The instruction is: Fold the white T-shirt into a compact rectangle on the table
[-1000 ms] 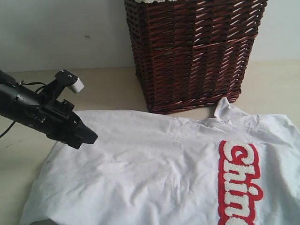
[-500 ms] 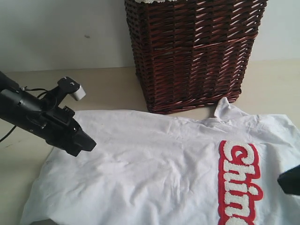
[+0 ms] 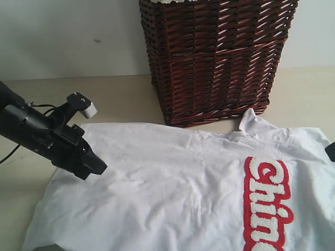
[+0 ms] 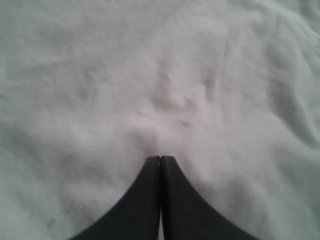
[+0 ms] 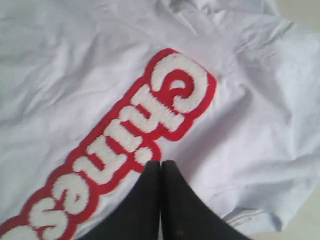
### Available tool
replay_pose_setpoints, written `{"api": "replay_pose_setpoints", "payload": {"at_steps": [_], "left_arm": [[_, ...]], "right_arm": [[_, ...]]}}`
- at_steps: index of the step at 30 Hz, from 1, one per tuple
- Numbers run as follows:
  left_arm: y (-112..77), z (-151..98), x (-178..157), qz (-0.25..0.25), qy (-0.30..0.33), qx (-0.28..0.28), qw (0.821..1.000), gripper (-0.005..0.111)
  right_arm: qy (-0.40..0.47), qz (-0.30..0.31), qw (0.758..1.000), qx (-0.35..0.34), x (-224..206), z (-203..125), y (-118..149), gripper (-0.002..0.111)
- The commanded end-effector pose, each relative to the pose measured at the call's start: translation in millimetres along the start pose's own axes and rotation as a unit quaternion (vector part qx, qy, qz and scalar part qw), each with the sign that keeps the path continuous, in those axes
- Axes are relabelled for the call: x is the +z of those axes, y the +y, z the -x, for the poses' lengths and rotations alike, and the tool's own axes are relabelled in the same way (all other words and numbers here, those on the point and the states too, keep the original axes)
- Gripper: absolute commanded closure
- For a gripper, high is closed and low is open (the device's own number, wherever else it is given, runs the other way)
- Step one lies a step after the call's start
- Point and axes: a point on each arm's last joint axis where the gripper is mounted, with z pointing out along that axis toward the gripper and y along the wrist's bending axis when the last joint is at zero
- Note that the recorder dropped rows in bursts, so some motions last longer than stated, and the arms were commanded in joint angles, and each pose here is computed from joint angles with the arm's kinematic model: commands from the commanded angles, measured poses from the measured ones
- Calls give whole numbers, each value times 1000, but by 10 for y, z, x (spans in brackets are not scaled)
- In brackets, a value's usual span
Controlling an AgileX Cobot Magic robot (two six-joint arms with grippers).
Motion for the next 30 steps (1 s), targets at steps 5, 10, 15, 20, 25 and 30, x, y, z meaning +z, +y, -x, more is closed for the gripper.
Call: {"api": "replay_pose_setpoints", "payload": {"at_steps": [5,10,15,20,25,30], "left_arm": [[-31,-87,124,-52,22,-17,998,94],[-22,-160,192,-66,44,-11,997,93],[-30,-168,196,-72,47,-10,996,93],[-29,-185,216,-77,51,-12,996,93],[28,-178,224,-46,47,-11,998,94],[78,-178,227,-19,46,-3,999,94]], "right_arm": [[122,96,971,-183,455,-134,-105,108],[171,79,972,-139,348,-202,-111,108],[120,19,974,-189,442,-162,-207,108],[81,11,985,-152,806,-68,-335,108],[110,40,985,-124,1233,-156,-427,108],[134,29,983,-120,1492,-249,-521,108]]}}
